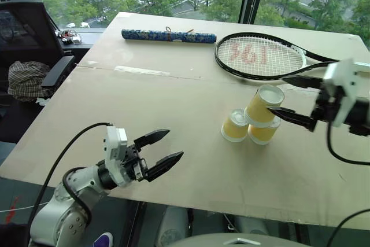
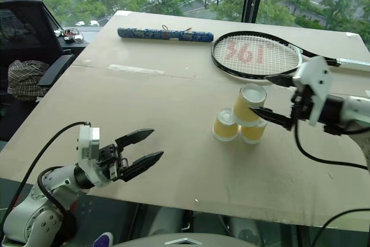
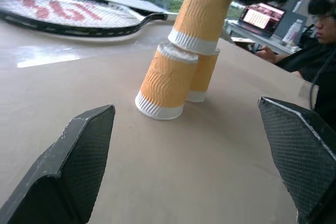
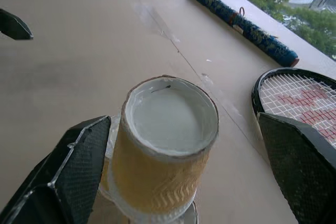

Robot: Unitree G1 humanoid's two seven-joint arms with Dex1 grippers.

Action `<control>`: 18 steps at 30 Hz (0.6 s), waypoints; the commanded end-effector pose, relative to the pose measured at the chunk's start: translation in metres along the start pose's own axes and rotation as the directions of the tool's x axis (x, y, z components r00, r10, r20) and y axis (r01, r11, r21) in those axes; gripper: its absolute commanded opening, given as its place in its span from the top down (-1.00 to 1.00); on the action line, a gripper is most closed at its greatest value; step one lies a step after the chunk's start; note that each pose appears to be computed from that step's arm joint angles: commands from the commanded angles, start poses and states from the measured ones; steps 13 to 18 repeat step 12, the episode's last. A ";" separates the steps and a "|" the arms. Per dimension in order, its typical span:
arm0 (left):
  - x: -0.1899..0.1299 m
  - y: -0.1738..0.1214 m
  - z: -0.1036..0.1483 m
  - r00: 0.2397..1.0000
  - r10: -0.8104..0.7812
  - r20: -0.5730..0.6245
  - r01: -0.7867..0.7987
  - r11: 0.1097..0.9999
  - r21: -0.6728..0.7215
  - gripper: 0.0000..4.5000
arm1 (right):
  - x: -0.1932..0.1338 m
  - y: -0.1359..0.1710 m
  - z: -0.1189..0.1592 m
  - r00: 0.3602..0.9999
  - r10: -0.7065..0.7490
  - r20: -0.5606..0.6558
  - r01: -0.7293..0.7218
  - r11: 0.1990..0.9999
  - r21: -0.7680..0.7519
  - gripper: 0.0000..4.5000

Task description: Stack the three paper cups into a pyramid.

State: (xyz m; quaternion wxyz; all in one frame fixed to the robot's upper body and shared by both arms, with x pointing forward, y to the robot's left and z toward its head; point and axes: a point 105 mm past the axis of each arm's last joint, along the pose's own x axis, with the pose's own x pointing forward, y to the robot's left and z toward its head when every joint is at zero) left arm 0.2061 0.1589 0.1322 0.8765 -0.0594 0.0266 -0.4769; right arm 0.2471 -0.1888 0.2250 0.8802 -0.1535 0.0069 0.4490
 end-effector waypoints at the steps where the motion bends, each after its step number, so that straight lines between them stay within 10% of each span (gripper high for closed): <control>1: -0.008 0.004 0.002 0.999 0.038 -0.024 -0.038 0.999 0.031 -1.00 | -0.024 0.014 0.004 0.999 0.007 0.040 -0.006 1.000 -0.031 -0.96; 9: -0.041 0.022 -0.021 0.976 0.167 -0.143 -0.165 0.986 0.027 -1.00 | -0.081 0.037 -0.088 0.968 -0.148 -0.201 0.164 0.984 0.063 -0.96; 18: -0.042 0.023 -0.024 0.973 0.162 -0.166 -0.159 0.987 0.033 -1.00 | -0.086 0.039 -0.103 0.959 -0.177 -0.223 0.197 0.978 0.067 -0.96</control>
